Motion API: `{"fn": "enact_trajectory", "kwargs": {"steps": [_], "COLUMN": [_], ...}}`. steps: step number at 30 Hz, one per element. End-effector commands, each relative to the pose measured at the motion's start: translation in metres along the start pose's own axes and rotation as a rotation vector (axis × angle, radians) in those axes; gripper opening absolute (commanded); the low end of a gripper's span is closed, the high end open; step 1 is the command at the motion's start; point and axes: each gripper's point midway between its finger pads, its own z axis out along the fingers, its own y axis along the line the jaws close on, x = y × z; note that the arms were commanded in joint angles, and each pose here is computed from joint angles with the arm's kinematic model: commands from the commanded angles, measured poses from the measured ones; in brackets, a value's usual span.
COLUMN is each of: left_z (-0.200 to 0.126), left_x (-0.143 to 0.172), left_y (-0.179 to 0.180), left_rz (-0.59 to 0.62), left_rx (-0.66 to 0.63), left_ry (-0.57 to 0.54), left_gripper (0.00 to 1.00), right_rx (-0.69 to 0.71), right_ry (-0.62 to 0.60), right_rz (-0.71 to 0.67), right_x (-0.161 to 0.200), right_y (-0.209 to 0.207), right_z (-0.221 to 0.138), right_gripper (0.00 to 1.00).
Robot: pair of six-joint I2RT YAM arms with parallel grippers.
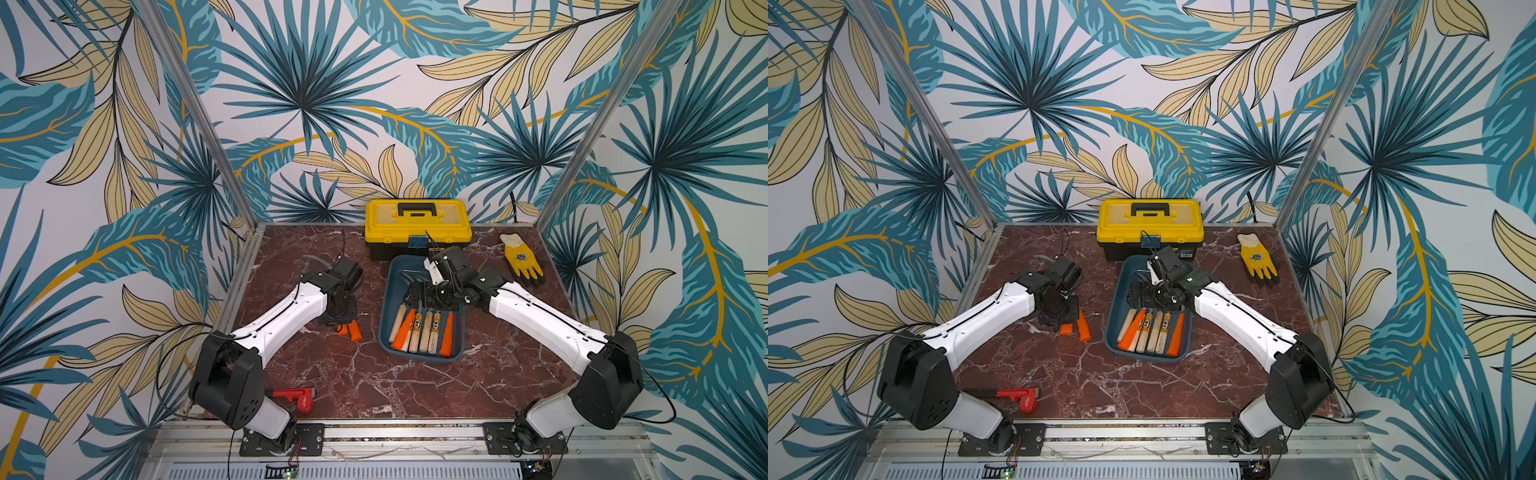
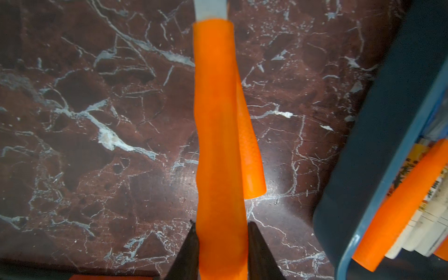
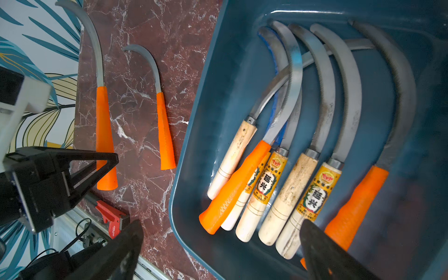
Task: Put small sickles into storage boxes
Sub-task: Pick up the sickle at the center of the board, then place the sickle in the storage box.
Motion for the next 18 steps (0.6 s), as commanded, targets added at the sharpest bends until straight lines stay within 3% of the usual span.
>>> {"fn": "enact_trajectory", "kwargs": {"steps": [1,18], "left_z": [-0.016,-0.023], "left_x": [-0.007,0.026], "left_y": [-0.015,-0.098], "left_rz": [0.028,0.237], "left_rx": [0.036,0.122], "left_ry": [-0.048,-0.024], "left_gripper": [0.06,0.06], "right_rx": [0.035,0.153], "right_ry": [-0.030,-0.091], "right_rz": [-0.026,-0.028], "right_x": [-0.004,0.007], "right_y": [-0.003,-0.033], "right_z": [-0.017,-0.053], "right_gripper": [0.99,1.00]}}
